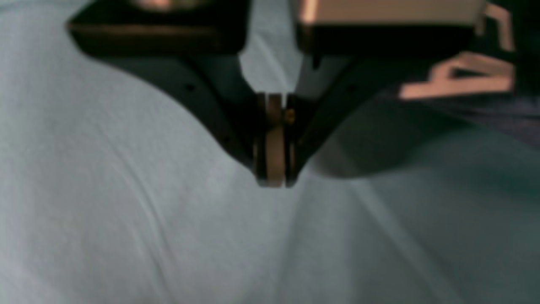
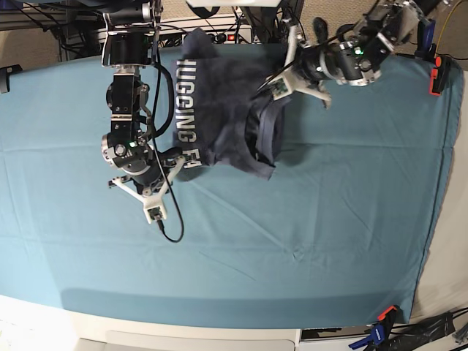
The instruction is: Fold the T-shirt properly
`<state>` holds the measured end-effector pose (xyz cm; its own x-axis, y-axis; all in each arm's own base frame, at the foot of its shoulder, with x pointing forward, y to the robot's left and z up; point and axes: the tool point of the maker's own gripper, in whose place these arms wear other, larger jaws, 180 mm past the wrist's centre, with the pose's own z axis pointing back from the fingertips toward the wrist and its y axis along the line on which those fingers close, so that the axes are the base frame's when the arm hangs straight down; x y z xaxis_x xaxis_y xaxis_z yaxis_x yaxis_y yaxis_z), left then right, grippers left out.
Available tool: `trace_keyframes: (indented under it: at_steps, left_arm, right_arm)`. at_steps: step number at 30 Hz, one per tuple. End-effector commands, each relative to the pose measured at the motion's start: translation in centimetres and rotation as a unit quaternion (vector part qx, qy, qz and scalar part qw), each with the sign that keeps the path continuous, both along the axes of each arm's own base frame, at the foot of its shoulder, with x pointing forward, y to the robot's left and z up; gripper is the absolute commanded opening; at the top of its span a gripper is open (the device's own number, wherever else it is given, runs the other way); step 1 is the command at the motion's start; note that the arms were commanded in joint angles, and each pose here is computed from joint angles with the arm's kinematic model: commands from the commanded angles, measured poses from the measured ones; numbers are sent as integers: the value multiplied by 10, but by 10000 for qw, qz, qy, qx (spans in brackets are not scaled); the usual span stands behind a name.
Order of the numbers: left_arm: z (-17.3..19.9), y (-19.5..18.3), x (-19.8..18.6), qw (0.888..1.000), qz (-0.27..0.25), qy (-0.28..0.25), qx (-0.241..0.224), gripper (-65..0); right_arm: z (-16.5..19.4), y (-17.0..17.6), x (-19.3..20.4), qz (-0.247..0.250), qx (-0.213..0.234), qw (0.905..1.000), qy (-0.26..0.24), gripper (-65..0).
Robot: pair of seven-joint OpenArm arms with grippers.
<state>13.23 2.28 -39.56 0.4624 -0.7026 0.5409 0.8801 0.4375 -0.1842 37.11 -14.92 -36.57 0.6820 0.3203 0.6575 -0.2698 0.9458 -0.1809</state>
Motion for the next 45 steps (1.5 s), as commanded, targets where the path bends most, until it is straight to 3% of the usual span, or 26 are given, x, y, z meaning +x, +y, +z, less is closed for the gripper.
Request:
trace_keyframes:
  at_steps: [1,9,20,29,45]
  left_arm:
    - [4,0,-2,10000,-61,-6,-54,-650]
    - [5,-9,-17,9993,-148,203,-267,-650]
    - [22,-47,-4,9967,-34,31,-808,-650]
    - [30,-44,41,9945,8,-802,-676,-650]
    - [9,-33,49,9962,98,-758,-405,-650]
  right_arm:
    - [14,0,10,6,24,9996,-264,-650]
    - [15,0,10,7,34,9996,-276,-650]
    - [15,0,10,7,36,9996,-274,-650]
    - [13,0,9,-1,19,9998,-222,-650]
    - [-3,-20,-14,372,-108,9984,406,-650]
